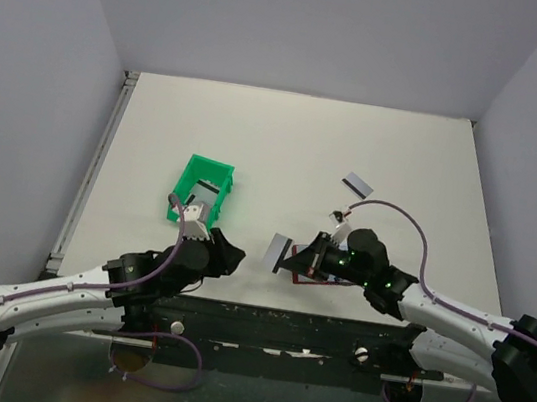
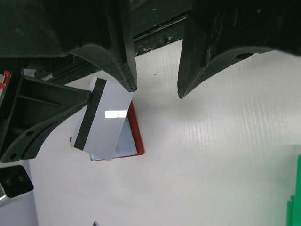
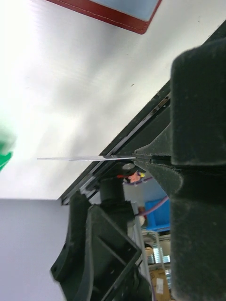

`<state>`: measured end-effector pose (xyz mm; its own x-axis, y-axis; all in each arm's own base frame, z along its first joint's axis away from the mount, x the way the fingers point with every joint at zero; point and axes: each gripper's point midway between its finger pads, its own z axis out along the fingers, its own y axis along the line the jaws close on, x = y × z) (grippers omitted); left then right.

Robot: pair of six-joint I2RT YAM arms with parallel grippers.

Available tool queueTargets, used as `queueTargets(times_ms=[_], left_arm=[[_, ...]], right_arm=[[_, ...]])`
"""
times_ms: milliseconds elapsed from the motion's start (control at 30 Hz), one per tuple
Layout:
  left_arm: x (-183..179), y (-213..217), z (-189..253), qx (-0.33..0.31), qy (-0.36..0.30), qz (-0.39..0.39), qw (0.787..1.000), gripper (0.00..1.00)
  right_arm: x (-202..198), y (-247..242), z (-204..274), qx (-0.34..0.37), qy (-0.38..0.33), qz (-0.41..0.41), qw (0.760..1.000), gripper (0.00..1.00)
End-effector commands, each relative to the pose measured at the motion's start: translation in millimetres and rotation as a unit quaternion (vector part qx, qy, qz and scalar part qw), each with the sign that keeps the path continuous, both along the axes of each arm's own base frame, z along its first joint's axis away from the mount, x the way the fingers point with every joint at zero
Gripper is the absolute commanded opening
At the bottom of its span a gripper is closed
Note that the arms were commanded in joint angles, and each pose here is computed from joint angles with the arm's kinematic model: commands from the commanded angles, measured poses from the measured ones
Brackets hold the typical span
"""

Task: Put the credit cards into the card holder
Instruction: Pick up the credit card at the corner of the board, then insert the credit card into the card holder.

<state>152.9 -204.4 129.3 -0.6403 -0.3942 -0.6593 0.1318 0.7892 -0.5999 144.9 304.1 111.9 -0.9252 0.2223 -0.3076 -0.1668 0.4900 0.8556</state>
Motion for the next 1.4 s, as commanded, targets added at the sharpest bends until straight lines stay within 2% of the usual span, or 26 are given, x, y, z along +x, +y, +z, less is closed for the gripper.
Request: queueTargets(times_ms=[0, 300, 467, 800, 967, 1167, 1367], left_arm=[[3, -11, 40, -0.057, -0.065, -0.033, 0.996, 0.52], [-3, -27, 101, -0.138, -0.136, -0.081, 0.978, 0.56], [-10, -32, 109, -0.155, -0.143, -0.102, 0.972, 0.57], [-29, -61, 126, -0.205, -0.155, -0.18, 0.95, 0.57], [-31, -66, 129, -0.206, -0.16, -0.194, 0.946, 0.47], [-37, -72, 133, -0.22, -0.164, -0.212, 0.938, 0.41], [-38, -73, 133, -0.222, -0.163, -0.217, 0.936, 0.22]], right_arm=[[2, -11, 25, 0.031, -0.04, 0.033, 0.998, 0.0], [-16, -6, 79, 0.128, -0.084, 0.116, 0.981, 0.0], [-26, -7, 102, 0.174, -0.105, 0.14, 0.969, 0.0], [-32, -5, 117, 0.209, -0.104, 0.161, 0.959, 0.0], [-34, -6, 116, 0.211, -0.103, 0.164, 0.958, 0.0], [-35, -6, 118, 0.213, -0.108, 0.165, 0.957, 0.0], [-33, -6, 117, 0.212, -0.111, 0.162, 0.957, 0.0]])
